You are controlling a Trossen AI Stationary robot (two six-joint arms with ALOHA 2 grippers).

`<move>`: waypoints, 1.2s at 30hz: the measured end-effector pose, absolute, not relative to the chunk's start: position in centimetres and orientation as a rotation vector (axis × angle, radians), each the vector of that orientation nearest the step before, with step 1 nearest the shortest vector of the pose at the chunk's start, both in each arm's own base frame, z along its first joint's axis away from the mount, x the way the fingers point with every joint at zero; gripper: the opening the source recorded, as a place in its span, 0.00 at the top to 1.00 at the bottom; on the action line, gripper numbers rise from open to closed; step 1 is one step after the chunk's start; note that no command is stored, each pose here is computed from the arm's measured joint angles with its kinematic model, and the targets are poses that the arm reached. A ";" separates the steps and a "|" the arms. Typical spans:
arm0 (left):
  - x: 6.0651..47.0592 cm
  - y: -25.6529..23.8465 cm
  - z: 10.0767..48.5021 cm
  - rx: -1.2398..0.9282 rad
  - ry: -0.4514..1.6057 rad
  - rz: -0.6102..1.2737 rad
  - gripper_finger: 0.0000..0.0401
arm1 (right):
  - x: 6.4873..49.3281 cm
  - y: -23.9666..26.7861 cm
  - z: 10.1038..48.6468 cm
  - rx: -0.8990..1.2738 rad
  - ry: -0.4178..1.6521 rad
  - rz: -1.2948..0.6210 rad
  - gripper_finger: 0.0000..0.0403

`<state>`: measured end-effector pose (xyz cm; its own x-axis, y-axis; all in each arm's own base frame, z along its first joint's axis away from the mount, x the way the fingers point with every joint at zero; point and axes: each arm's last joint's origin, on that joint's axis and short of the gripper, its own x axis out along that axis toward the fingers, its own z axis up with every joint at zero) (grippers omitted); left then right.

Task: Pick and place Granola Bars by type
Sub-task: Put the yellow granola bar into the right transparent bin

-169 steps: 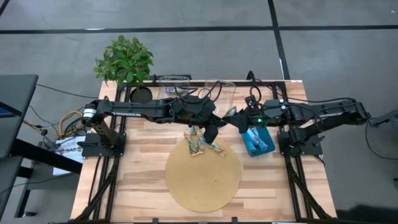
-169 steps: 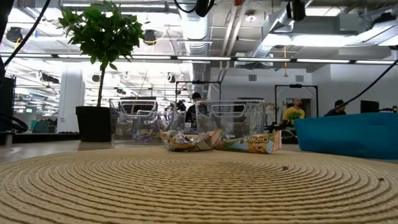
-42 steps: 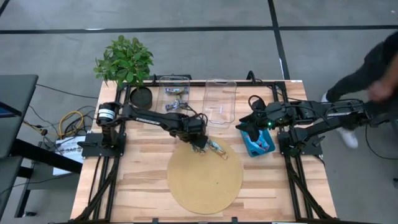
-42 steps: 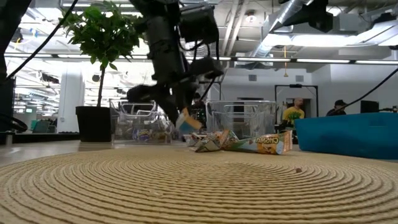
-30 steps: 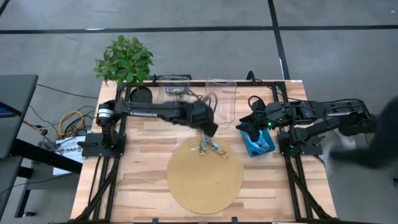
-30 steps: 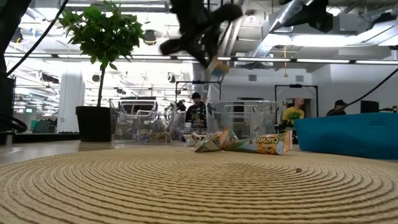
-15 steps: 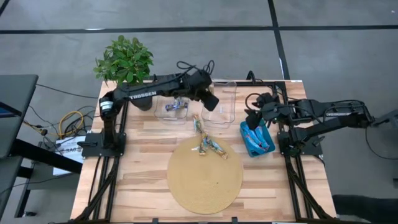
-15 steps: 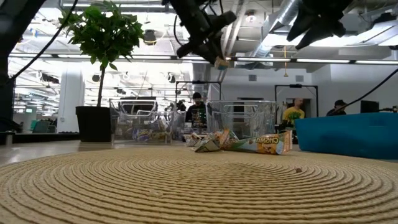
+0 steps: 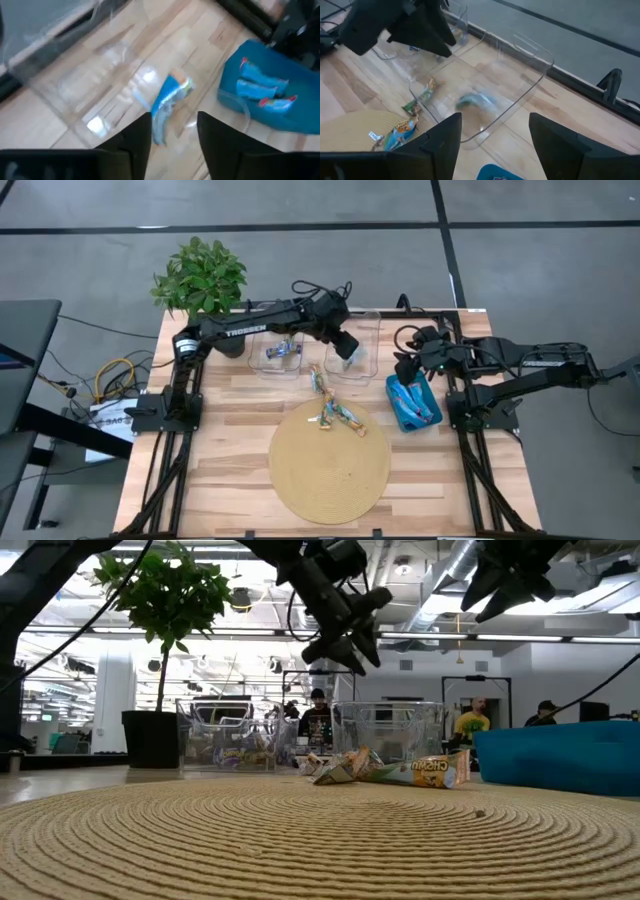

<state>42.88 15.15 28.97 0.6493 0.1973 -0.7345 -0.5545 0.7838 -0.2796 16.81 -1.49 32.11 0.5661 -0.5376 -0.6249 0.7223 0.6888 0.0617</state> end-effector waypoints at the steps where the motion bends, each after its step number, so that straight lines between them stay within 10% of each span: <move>1: 42.8 15.1 28.8 -0.521 0.766 0.452 0.60 | 16.8 -1.5 32.1 0.329 0.615 -0.755 0.45; 22: 40.2 1.4 31.8 -0.644 1.013 0.422 0.59 | 16.8 -1.4 32.0 0.348 0.637 -0.716 0.45; 36: 40.4 -1.8 23.6 -0.834 0.969 0.582 0.58 | 16.8 -1.4 32.0 0.351 0.636 -0.712 0.45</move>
<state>40.38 -1.84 23.63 0.4598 0.0667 -0.8855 -0.7505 0.5622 -0.3474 16.85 -1.36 32.03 0.5823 -0.4931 -0.6463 0.6979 0.7110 0.0863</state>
